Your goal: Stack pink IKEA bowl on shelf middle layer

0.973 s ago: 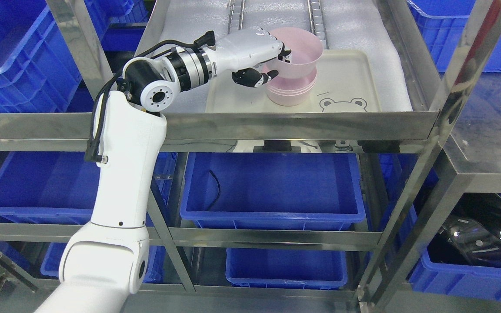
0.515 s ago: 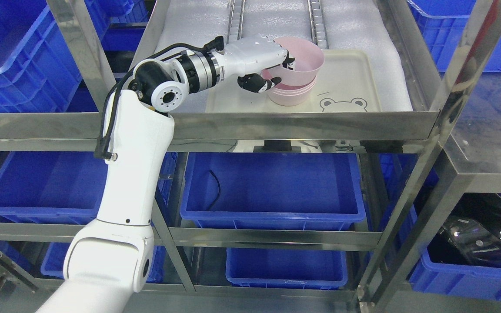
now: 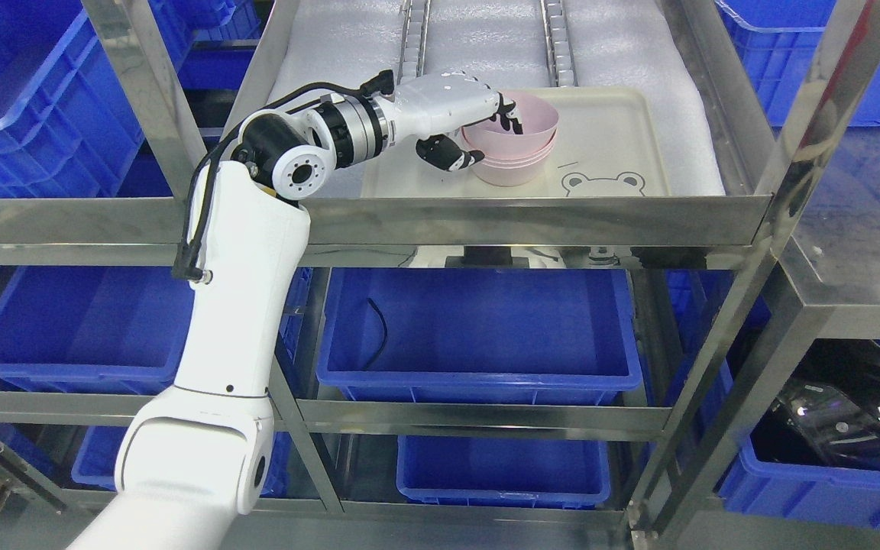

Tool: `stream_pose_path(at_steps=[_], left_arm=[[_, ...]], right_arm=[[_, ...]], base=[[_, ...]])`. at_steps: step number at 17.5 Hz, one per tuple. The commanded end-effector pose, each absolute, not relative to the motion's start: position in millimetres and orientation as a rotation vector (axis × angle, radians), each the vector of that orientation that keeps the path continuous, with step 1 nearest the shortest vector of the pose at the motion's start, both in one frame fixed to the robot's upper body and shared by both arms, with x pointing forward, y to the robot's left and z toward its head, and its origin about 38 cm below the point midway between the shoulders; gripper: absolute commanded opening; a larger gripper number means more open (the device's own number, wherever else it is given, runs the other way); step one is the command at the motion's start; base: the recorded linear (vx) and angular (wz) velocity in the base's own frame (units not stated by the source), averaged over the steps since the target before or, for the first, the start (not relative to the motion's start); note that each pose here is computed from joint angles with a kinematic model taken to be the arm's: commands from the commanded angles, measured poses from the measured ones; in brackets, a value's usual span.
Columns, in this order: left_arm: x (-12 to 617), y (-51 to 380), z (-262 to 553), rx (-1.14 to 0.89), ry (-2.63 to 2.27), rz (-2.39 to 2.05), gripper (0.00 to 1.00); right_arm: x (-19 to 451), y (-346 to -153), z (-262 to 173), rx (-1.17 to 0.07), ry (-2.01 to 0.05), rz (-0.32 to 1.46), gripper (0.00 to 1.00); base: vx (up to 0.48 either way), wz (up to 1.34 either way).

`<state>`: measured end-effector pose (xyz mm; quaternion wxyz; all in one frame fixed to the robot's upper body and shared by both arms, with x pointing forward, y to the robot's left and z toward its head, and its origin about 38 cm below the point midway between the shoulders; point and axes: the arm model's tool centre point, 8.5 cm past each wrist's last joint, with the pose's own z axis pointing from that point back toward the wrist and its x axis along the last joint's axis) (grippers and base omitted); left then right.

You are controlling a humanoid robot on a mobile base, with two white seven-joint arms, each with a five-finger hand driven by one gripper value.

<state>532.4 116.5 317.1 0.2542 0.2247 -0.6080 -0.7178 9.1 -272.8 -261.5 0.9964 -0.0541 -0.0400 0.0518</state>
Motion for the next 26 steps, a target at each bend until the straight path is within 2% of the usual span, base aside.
stream_pose_path(at_steps=[1,3,4,6,8,11,15,20,24,26], left_arm=[[535.9,136.5,323.5,0.628,-1.679,-1.883,0.63],[528.3,145.8,348.5,0.651,-1.827,-1.776,0.70],[521.3,144.3,355.5,0.589,-1.925,-1.719,0.73],[505.1,128.6,365.3,0.371,-2.125,-1.634,0.74],[482.0,104.5,356.3,0.115,-2.255,-1.588,0.81],[427.0,68.3,295.6,-0.247,-2.297,-1.548,0.81],[362.1,53.1,218.1,-0.454,-2.320,-1.537,0.81],[319.2,53.5,154.0,-0.581,-2.216,-1.444,0.81],[289.7,75.9,92.9,-0.607,-2.069,-1.232,0.83],[273.4,106.4,37.3,-0.549,-1.918,-1.051,0.97]], right_arm=[[1.3,-283.9,-260.7,-0.125,-0.075,0.105,1.00],[1.3,-283.9,-260.7,-0.125,-0.075,0.105,1.00],[1.3,-283.9,-260.7,-0.125,-0.075,0.105,1.00],[1.3,-283.9,-260.7,-0.125,-0.075,0.105,1.00],[1.3,-283.9,-260.7,-0.125,-0.075,0.105,1.00],[1.3,-283.9,-260.7,-0.125,-0.075,0.105,1.00],[1.3,-283.9,-260.7,-0.125,-0.075,0.105,1.00],[1.3,-283.9,-260.7,-0.125,-0.075,0.105,1.00],[1.3,-283.9,-260.7,-0.125,-0.075,0.105,1.00],[1.3,-283.9,-260.7,-0.125,-0.075,0.105,1.00]], base=[[0.000,0.00],[0.000,0.00],[0.000,0.00],[0.000,0.00],[0.000,0.00],[0.000,0.00],[0.000,0.00],[0.000,0.00],[0.000,0.00],[0.000,0.00]])
